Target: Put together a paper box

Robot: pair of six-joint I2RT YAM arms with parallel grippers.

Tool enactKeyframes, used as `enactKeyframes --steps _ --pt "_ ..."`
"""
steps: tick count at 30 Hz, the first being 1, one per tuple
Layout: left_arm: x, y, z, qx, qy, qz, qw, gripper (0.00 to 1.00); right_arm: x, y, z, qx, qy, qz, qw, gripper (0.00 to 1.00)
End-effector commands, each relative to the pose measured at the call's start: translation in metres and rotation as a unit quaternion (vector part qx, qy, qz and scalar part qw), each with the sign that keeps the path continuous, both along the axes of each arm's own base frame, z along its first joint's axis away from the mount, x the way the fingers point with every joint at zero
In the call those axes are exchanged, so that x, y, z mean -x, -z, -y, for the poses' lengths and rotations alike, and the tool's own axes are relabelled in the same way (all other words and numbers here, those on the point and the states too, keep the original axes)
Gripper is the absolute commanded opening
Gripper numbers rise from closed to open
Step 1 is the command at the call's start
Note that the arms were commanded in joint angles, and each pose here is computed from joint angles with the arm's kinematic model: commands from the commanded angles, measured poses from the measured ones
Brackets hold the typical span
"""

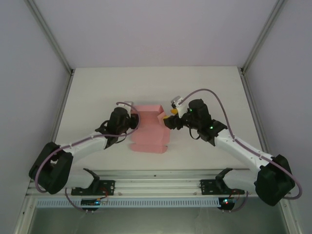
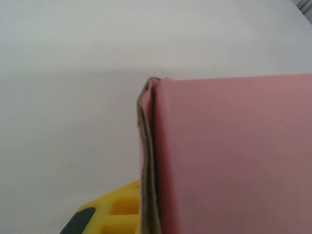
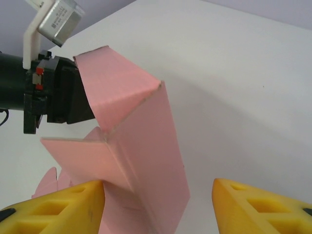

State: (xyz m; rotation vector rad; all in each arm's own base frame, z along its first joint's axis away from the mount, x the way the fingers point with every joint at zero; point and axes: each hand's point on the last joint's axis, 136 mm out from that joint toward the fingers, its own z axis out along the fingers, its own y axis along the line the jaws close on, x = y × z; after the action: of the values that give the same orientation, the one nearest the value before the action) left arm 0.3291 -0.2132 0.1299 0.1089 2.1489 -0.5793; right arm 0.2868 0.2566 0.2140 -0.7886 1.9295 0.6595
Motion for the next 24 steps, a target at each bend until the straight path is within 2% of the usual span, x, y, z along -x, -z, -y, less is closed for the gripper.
enactKeyframes --steps 1,8,11,14,16,21,24 --pt "-0.006 -0.014 0.009 0.015 0.006 0.003 1.000 0.00 -0.003 0.000 -0.007 0.017 -0.017 0.003 1.000 0.60" --pt "-0.007 -0.017 0.013 0.024 0.005 0.001 1.000 0.00 -0.018 0.010 -0.024 0.030 -0.022 -0.003 0.999 0.59" --pt "-0.008 -0.015 0.016 0.025 0.004 -0.006 1.000 0.00 -0.037 0.008 -0.026 0.045 0.021 0.023 0.998 0.50" --pt "-0.008 -0.016 0.018 0.024 0.003 -0.010 1.000 0.00 -0.059 0.006 -0.019 0.079 0.099 0.062 0.990 0.38" --pt "-0.007 -0.019 0.020 0.023 0.002 -0.010 1.000 0.00 -0.071 0.006 -0.010 0.124 0.155 0.091 0.976 0.31" --pt "-0.003 -0.029 0.026 0.016 -0.009 -0.013 1.000 0.00 -0.100 0.017 0.020 0.229 0.285 0.126 0.922 0.30" --pt "-0.003 -0.035 0.023 0.013 -0.040 -0.021 0.999 0.00 -0.110 0.033 0.036 0.282 0.334 0.121 0.891 0.22"
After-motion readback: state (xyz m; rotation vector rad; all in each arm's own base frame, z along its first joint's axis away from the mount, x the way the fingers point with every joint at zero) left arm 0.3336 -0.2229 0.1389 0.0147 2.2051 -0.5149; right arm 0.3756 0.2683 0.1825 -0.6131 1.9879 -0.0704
